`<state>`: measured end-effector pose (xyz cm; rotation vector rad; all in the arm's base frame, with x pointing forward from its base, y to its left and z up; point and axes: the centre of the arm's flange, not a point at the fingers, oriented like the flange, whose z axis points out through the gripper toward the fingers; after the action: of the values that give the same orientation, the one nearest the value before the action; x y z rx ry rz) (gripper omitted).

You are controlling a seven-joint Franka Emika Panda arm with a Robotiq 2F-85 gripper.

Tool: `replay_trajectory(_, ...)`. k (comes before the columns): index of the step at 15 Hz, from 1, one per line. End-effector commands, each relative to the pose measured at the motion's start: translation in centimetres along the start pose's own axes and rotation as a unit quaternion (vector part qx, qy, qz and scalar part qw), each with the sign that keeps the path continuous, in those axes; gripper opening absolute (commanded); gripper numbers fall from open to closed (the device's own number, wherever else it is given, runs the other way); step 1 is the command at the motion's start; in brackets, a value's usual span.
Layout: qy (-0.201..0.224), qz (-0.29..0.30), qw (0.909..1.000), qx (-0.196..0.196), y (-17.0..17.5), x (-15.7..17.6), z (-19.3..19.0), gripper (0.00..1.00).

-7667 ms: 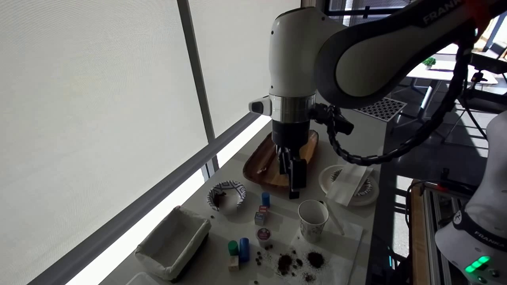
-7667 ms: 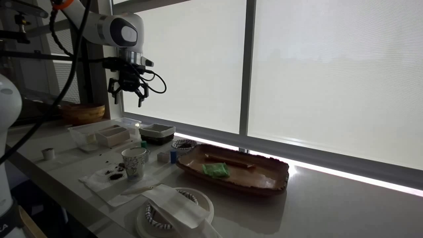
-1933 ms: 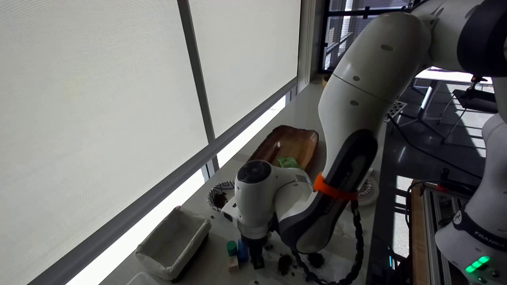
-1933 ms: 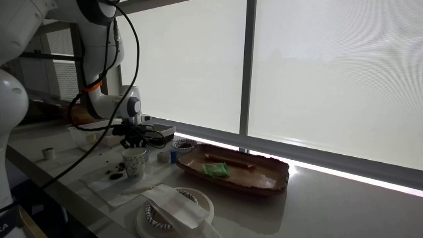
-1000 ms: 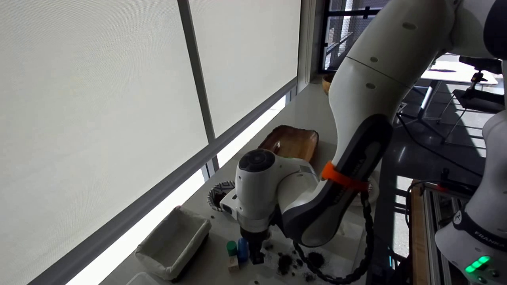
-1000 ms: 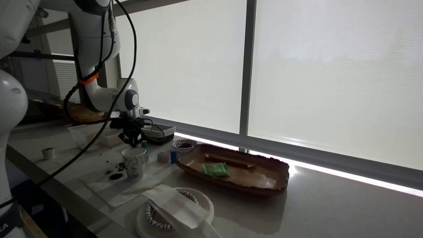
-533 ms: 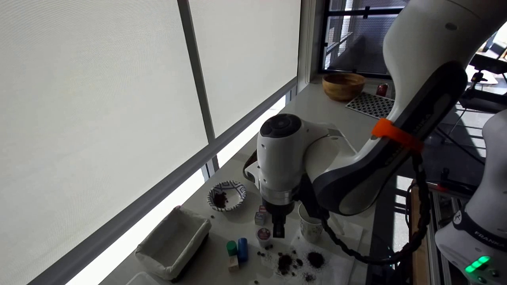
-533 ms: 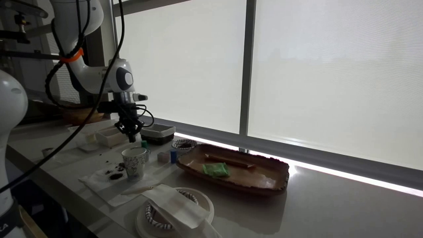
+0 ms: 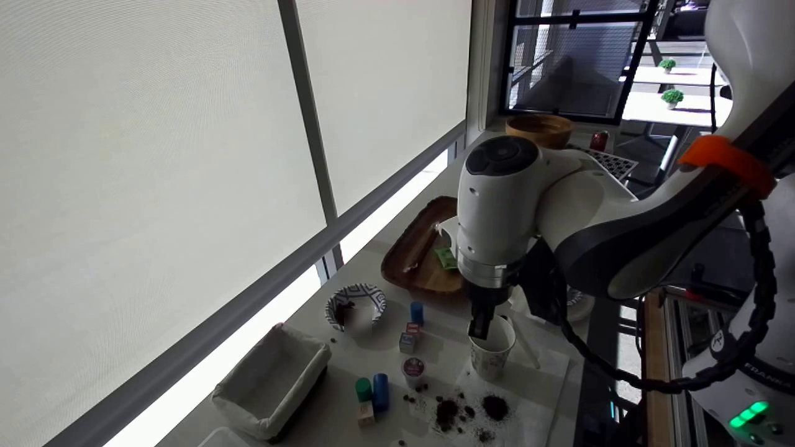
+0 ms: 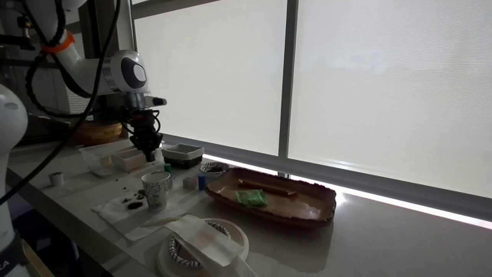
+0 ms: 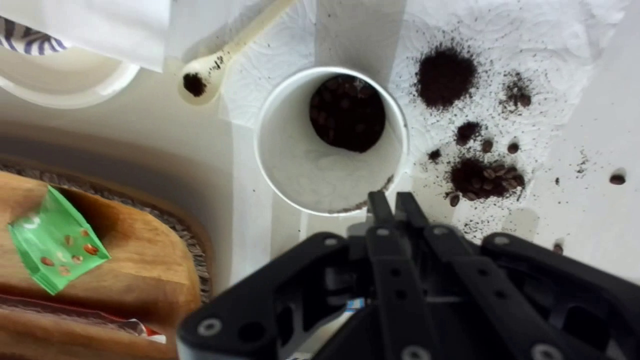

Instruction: Put some of the objects on the serviette in the white cup

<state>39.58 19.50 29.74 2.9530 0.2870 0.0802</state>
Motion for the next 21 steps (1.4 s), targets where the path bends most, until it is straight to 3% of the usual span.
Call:
replay_trajectory(1,0.008,0.031,0.9995,-0.006,2.3,-2.6,0.4,0.02)
replay_trajectory(7,0.020,0.034,0.9991,0.014,4.8,-1.8,2.0,0.02)
replay_trajectory(15,0.017,0.047,0.9977,0.046,5.2,-2.3,2.0,0.02)
replay_trajectory(16,0.017,0.050,0.9973,0.051,5.2,-2.3,2.0,0.33)
replay_trajectory(18,0.015,0.051,0.9970,0.056,5.1,-2.1,2.0,0.41)
replay_trajectory(21,0.014,0.050,0.9969,0.059,5.2,-2.0,1.9,0.63)
